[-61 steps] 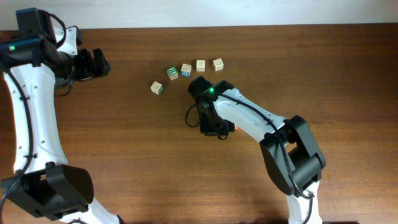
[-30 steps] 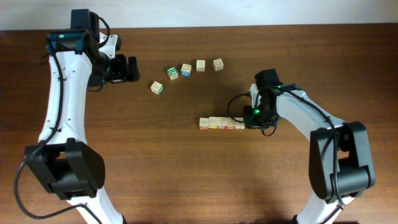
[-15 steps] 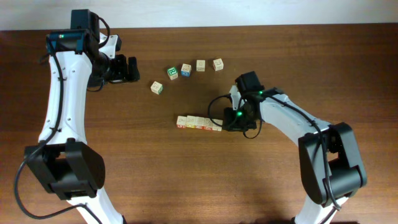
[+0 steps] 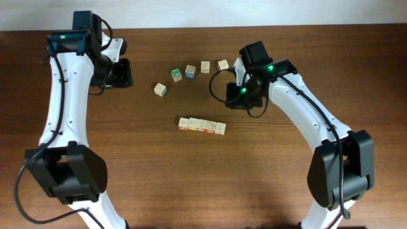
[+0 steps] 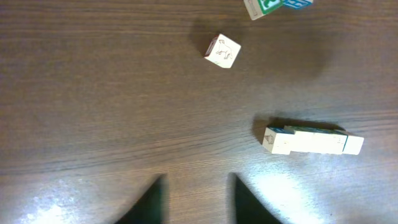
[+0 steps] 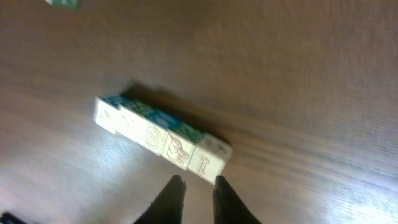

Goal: Rotate 5 blocks

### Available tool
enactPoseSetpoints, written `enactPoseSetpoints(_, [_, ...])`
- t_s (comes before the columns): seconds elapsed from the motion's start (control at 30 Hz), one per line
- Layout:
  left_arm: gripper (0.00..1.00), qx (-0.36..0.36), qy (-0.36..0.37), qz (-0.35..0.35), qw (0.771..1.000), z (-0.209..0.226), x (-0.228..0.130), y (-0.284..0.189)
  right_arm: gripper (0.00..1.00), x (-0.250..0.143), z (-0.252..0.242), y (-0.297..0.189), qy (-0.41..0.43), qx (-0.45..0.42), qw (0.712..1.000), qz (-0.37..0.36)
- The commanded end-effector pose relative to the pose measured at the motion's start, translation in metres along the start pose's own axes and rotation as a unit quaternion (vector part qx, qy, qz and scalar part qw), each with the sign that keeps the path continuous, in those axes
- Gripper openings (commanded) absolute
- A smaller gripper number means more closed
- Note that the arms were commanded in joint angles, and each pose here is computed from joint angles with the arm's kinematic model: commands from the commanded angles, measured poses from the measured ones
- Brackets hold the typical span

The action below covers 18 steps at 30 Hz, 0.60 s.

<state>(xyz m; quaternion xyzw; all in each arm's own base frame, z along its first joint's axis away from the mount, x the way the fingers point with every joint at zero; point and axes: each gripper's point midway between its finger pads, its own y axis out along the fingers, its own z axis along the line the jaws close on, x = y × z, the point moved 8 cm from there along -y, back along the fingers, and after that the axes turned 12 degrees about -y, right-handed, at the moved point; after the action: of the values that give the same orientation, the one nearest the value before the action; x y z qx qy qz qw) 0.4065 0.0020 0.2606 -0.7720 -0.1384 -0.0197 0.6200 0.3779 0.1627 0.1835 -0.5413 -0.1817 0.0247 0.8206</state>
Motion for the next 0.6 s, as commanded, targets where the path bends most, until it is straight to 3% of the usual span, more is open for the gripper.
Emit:
enactPoseSetpoints(0.0, [0.06, -0.032, 0.014, 0.028, 0.999, -0.011, -0.008, 0.013, 0.06, 0.009, 0.004, -0.006, -0.006, 0.011, 1.000, -0.022])
enactPoseSetpoints(0.03, [0.00, -0.030, 0.018, 0.043, 0.998, -0.015, -0.014, 0.022, 0.05, 0.008, 0.002, -0.007, -0.003, 0.010, 1.000, -0.020])
enactPoseSetpoints(0.17, [0.00, -0.026, 0.028, 0.093, 0.995, -0.020, -0.037, 0.062, 0.04, -0.007, -0.022, -0.016, 0.067, 0.013, 0.997, 0.024])
enactPoseSetpoints(0.27, [0.00, -0.028, 0.040, 0.118, 0.992, -0.024, -0.055, 0.093, 0.04, -0.017, -0.036, -0.017, 0.064, 0.054, 0.996, 0.037])
enactPoseSetpoints(0.4, [0.00, -0.098, 0.046, 0.123, 0.987, -0.037, -0.070, 0.123, 0.05, -0.039, -0.036, 0.010, 0.076, 0.111, 0.989, 0.059])
enactPoseSetpoints(0.57, [0.00, -0.108, 0.041, 0.113, 0.987, -0.034, -0.080, 0.148, 0.04, -0.062, -0.041, 0.047, 0.071, 0.169, 0.982, 0.041])
